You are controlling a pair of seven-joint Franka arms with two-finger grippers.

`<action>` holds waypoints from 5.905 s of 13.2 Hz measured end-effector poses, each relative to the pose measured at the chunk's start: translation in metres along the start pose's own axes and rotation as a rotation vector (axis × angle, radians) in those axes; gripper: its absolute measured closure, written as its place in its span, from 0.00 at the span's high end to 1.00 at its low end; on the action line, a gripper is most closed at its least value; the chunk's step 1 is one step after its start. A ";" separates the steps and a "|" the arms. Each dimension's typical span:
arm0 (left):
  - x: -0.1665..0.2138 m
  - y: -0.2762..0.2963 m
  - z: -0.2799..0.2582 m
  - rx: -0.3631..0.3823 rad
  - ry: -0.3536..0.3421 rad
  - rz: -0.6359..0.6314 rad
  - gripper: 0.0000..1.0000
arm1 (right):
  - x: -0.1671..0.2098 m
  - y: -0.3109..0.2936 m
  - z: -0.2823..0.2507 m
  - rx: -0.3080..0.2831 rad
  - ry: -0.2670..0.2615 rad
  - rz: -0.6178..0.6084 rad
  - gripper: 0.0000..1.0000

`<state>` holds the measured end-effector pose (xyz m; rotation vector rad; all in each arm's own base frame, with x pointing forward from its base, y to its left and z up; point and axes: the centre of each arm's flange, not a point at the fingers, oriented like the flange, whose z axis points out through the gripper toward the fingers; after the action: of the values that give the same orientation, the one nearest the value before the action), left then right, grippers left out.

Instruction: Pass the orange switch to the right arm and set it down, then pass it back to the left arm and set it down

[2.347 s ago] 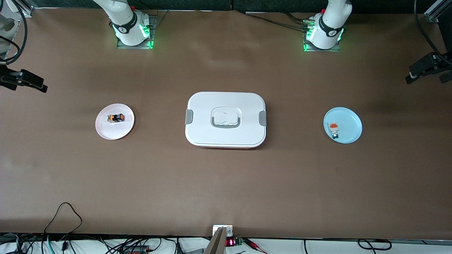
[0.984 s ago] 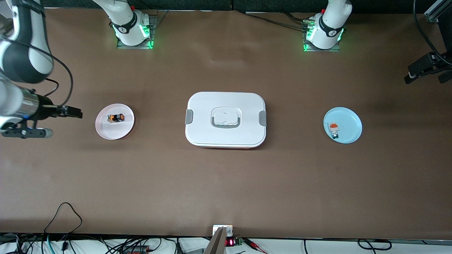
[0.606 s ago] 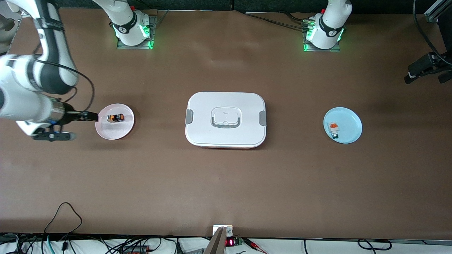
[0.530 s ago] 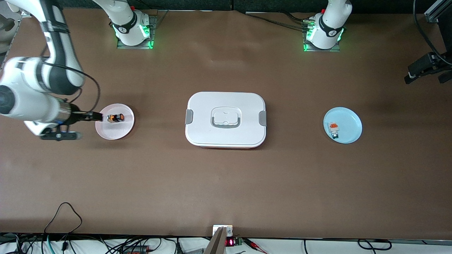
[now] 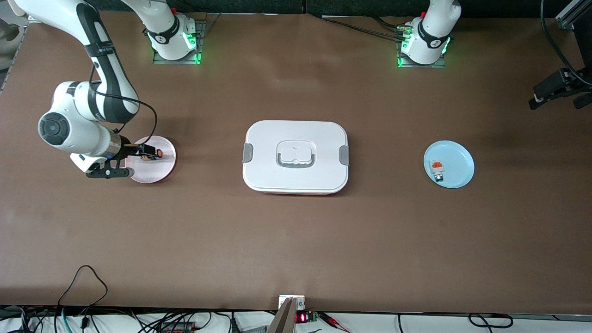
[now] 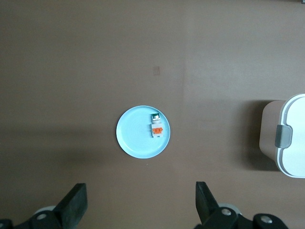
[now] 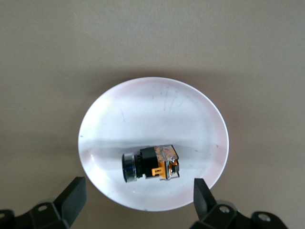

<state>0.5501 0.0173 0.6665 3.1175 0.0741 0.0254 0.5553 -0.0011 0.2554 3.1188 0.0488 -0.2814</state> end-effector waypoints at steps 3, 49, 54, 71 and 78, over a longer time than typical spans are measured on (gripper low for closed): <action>0.000 0.000 0.000 0.000 0.000 0.001 1.00 | -0.003 0.009 0.030 -0.001 -0.009 0.007 1.00; 0.000 0.004 0.003 0.000 -0.009 -0.010 1.00 | 0.020 -0.015 0.031 0.031 0.039 -0.144 0.74; 0.000 0.013 0.004 -0.002 -0.010 0.007 1.00 | 0.053 -0.035 -0.089 0.058 0.056 -0.171 0.74; -0.001 0.028 0.003 -0.004 -0.009 0.035 1.00 | 0.052 -0.150 -0.298 0.388 0.456 -0.834 0.74; 0.003 0.020 0.011 -0.005 -0.028 0.019 1.00 | 0.029 -0.282 -0.319 0.566 0.718 -1.053 0.74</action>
<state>0.5541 -0.0028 0.6557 3.1128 0.0440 -0.0183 0.6317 0.2852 0.5619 3.1065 1.8677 1.0028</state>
